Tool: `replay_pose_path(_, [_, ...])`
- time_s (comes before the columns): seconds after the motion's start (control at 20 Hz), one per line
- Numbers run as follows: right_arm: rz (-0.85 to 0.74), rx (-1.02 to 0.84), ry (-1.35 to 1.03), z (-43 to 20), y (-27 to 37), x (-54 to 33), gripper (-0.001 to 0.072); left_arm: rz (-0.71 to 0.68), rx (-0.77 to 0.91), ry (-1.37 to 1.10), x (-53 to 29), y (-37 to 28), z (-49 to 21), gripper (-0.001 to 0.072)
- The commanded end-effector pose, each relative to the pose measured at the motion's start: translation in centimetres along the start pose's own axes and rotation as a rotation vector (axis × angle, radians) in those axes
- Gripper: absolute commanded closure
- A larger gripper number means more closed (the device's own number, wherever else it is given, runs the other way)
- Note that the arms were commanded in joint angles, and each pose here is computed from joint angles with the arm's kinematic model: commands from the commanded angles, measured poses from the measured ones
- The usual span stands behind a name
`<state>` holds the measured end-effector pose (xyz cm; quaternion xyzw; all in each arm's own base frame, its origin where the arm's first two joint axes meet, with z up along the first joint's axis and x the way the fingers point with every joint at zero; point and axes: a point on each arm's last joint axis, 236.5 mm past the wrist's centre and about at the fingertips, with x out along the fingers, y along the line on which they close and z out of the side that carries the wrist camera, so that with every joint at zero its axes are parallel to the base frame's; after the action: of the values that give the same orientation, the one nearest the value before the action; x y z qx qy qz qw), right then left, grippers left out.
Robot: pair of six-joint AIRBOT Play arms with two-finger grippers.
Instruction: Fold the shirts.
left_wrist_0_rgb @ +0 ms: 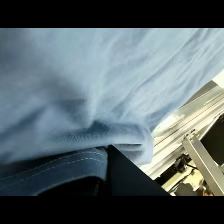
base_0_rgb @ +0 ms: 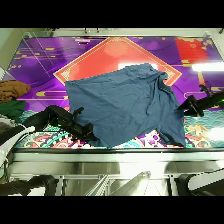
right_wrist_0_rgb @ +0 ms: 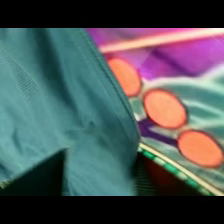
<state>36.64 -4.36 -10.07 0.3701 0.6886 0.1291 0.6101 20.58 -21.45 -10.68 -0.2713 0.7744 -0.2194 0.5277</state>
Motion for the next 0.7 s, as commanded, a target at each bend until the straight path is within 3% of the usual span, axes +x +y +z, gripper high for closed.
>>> replay_pose_path(0.0, [0.102, -0.092, 0.100, -1.9, 3.9, 1.5, 0.0695, -0.020, 0.006, -0.010, -0.6, 0.2, 0.3, 0.0689])
replay_pose_path(0.15, [0.389, -0.209, 0.199, -5.3, 11.0, -0.9, 0.0696, -0.136, 0.065, -0.053, -4.4, -2.1, 1.1, 0.0689])
replay_pose_path(0.3, [0.612, -0.392, -0.047, -4.6, 18.3, -7.9, 0.0696, -0.232, 0.173, -0.310, -15.7, -5.3, 3.1, 0.0688])
replay_pose_path(0.4, [0.760, -0.575, -0.284, -6.0, 23.7, -15.4, 0.0696, -0.252, 0.334, -0.535, -24.4, -7.9, 1.7, 0.0688])
replay_pose_path(0.5, [0.805, -0.785, -0.521, -9.8, 28.9, -22.0, 0.0696, -0.211, 0.482, -0.734, -31.2, -10.7, -1.7, 0.0688])
replay_pose_path(0.65, [0.717, -1.071, -0.862, -18.0, 35.4, -28.4, 0.0696, -0.020, 0.673, -1.064, -39.7, -15.2, -7.7, 0.0688])
